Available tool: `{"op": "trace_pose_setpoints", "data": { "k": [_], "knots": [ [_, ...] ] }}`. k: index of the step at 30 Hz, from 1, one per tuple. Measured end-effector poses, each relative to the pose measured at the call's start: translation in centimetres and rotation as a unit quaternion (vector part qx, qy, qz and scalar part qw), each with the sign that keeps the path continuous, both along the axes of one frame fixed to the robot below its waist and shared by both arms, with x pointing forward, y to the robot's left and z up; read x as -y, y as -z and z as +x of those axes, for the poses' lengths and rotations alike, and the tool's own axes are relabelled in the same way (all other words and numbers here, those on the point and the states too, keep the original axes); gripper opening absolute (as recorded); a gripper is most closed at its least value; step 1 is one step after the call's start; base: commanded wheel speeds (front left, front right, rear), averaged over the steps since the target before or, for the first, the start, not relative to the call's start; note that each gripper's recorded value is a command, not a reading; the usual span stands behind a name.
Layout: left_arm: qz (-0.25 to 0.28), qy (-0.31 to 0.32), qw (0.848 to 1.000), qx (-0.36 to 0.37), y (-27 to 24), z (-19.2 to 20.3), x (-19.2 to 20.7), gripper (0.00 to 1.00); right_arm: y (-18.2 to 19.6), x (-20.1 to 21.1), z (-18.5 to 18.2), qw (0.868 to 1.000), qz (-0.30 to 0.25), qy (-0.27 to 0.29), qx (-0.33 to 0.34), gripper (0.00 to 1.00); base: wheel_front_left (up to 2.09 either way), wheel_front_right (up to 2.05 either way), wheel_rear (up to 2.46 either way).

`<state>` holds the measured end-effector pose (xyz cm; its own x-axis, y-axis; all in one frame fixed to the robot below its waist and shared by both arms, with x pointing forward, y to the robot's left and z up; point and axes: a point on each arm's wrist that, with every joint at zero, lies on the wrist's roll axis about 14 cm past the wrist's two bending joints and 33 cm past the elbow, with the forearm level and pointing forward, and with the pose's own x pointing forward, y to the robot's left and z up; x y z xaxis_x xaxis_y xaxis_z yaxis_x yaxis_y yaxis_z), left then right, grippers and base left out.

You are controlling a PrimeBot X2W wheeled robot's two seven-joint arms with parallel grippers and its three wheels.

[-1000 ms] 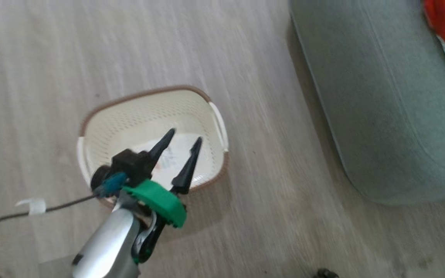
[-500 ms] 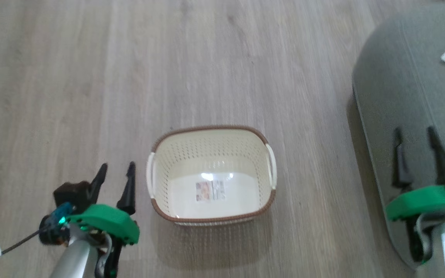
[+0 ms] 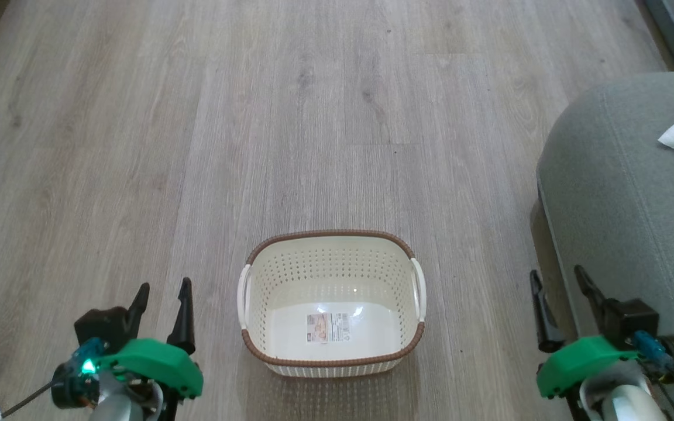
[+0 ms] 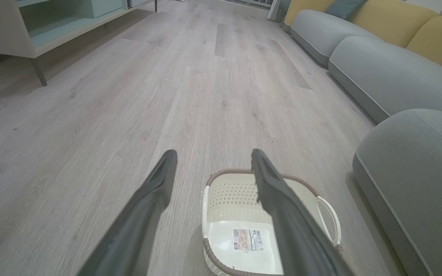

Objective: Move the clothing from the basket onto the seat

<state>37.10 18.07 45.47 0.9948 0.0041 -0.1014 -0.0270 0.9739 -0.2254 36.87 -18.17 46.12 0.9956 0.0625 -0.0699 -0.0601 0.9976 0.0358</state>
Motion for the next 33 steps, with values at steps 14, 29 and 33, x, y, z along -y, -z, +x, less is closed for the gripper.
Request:
{"op": "trace_pose_setpoints", "data": {
  "k": [14, 29, 33],
  "knots": [
    [-0.011, 0.003, 0.997, -0.077, 4.6, -2.9, 0.3, 0.0, 4.1, -0.1, -2.4, 0.997, 0.02, 0.006, -0.071, 0.0, 0.0, 0.0, 0.0],
    [-0.084, -0.02, 0.993, -0.075, 4.0, -2.4, 0.0, 0.0, 3.6, 0.6, -2.1, 0.992, 0.101, 0.037, -0.07, 0.0, 0.0, 0.0, 0.0],
    [-0.104, -0.027, 0.991, -0.074, 3.9, -2.3, -0.1, 0.0, 3.4, 0.7, -2.0, 0.989, 0.124, 0.045, -0.068, 0.0, 0.0, 0.0, 0.0]
  ]
}}
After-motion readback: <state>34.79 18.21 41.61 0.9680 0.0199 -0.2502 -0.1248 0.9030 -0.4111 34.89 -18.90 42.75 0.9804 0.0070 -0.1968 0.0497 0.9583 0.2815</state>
